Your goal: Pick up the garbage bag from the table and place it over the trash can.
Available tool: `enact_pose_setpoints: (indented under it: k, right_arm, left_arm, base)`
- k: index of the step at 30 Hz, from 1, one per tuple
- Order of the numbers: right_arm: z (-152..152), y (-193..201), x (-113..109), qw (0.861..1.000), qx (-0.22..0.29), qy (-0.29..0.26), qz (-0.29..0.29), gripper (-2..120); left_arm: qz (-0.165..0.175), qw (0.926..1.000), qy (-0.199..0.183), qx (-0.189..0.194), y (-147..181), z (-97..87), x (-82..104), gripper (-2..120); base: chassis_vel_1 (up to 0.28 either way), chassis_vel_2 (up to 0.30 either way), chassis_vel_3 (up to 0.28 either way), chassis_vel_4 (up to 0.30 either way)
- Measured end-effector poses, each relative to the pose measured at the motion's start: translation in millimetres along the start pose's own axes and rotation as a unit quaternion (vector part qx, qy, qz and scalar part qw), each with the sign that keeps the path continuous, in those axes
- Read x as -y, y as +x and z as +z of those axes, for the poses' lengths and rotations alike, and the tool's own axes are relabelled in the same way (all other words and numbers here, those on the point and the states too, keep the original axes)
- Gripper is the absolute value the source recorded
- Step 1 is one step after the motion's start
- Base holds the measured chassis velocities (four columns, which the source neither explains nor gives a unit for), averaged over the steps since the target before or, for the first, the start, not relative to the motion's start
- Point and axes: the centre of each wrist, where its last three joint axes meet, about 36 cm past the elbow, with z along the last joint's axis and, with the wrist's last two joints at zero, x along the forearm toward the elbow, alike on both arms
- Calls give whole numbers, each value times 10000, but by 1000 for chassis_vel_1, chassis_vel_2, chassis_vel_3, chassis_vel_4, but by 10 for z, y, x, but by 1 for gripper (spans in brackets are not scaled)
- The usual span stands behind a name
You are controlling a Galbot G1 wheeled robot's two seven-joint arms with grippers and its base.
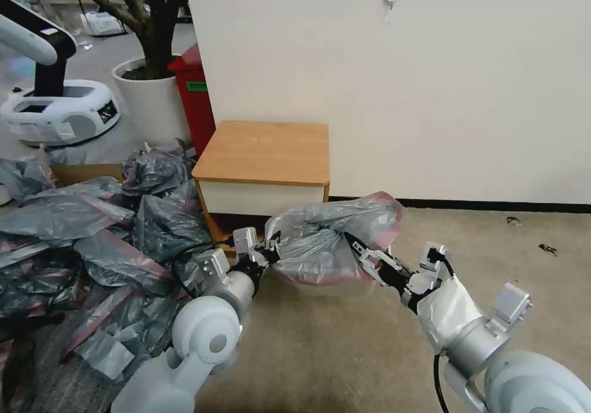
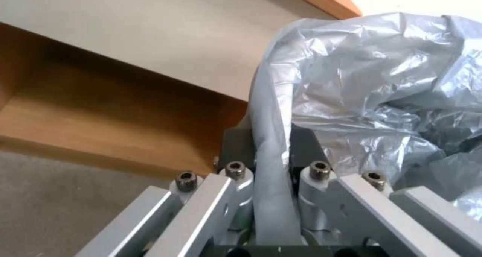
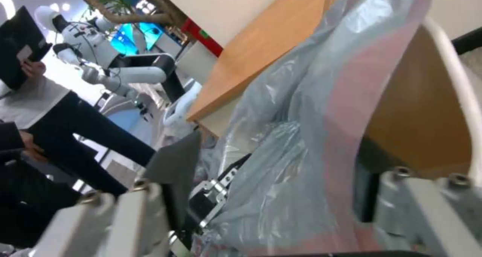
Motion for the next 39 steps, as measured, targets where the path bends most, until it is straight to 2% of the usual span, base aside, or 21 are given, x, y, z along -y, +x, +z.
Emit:
enact_pose_setpoints:
  k: [1, 3, 6, 7, 10, 13, 16, 28, 39]
  right_arm:
    - [-2, 1, 1, 10000, 4, 6, 19, 55]
    - [-2, 1, 1, 10000, 6, 8, 25, 54]
    - [-8, 3, 4, 10000, 31, 17, 65, 39]
    - [-8, 3, 4, 10000, 31, 17, 65, 39]
    - [-9, 3, 5, 9999, 54, 10, 102, 24]
    - [-8, 3, 5, 9999, 54, 9, 109, 17]
    - [-8, 5, 6, 9999, 47, 16, 126, 2]
    - [-37, 26, 31, 9997, 45, 107, 199, 0]
    - [-57, 80, 82, 9993, -22, 155, 331, 0]
  left_arm:
    - [12, 10000, 13, -1, 2, -2, 6, 7]
    - [17, 10000, 16, 0, 3, -3, 8, 7]
    - [65, 10000, 59, 7, 31, -18, 29, 7]
    - [65, 10000, 59, 7, 31, -18, 29, 7]
    - [74, 9999, 73, 19, 51, -29, 28, 7]
    - [69, 9999, 70, 22, 57, -36, 21, 7]
    - [62, 9999, 91, 39, 71, -56, 11, 7]
    - [-13, 9997, 228, 11, 76, -91, -20, 7]
    - [-309, 9986, 437, 54, 8, -272, -251, 7]
  base:
    - [0, 0, 0, 0]
    - [0, 0, 0, 0]
    - [0, 0, 0, 0]
    - [0, 0, 0, 0]
    - [0, 0, 0, 0]
    - [0, 0, 0, 0]
    - [0, 0, 0, 0]
    - [0, 0, 0, 0]
    - [0, 0, 0, 0]
